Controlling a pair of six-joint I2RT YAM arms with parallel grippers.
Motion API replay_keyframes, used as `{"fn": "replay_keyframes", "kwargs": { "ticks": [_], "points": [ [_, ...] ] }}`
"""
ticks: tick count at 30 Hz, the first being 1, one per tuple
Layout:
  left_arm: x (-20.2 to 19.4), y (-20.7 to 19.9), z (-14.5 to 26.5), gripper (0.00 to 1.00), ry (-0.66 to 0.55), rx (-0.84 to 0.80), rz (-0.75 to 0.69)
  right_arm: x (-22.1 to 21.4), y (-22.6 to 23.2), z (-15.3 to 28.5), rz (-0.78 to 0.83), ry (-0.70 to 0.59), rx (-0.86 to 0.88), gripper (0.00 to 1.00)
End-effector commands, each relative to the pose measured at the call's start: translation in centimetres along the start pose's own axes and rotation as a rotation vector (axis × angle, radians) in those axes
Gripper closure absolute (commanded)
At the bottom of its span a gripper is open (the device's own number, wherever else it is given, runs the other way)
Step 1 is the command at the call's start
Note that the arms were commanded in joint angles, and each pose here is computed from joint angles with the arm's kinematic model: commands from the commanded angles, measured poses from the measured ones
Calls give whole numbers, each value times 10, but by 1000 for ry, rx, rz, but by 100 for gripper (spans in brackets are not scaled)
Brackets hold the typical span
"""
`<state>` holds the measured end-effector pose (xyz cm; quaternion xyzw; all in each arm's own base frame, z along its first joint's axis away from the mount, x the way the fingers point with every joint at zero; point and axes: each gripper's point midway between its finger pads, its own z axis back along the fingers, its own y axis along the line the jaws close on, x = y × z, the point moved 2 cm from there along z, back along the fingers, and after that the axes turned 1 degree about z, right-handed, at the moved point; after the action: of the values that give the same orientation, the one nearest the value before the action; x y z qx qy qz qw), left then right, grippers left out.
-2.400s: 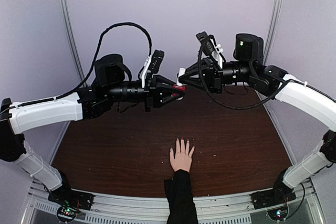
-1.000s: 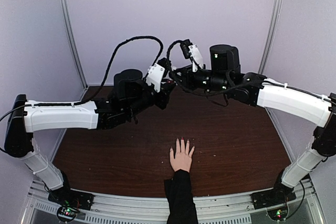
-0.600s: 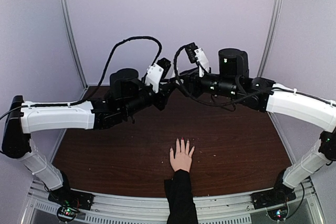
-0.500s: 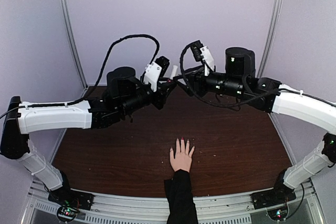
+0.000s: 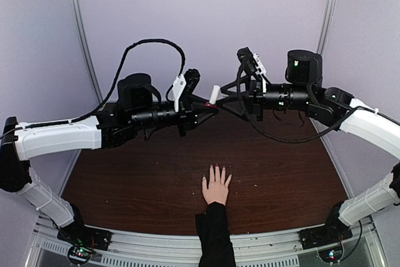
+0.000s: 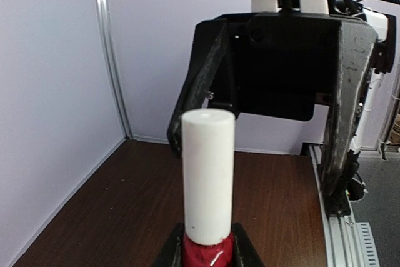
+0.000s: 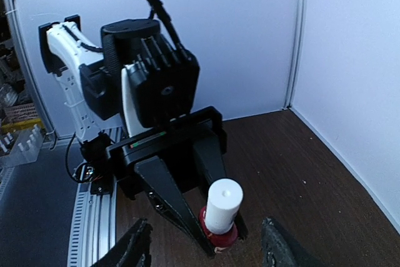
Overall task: Paint the nails
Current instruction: Screw the nail polish bottle cap onto the nail polish bottle.
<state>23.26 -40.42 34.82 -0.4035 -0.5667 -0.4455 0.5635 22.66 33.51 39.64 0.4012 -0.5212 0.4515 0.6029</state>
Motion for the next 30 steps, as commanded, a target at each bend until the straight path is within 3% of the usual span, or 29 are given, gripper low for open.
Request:
{"fn": "replay_keyframes", "kwargs": {
  "ticks": [1, 9, 23, 30],
  "points": [
    [27, -35, 12, 100, -76, -234, -14, 18, 39, 15, 77, -16, 226, 44],
    [33, -59, 16, 100, -88, -423, -8, 22, 55, 12, 59, -10, 375, 57],
    [31, -60, 13, 100, -83, -441, 1, 16, 58, 5, 30, 19, 440, 72],
    [31, -57, 13, 100, -85, -423, 1, 14, 57, 4, 30, 32, 434, 89]
  ]
}}
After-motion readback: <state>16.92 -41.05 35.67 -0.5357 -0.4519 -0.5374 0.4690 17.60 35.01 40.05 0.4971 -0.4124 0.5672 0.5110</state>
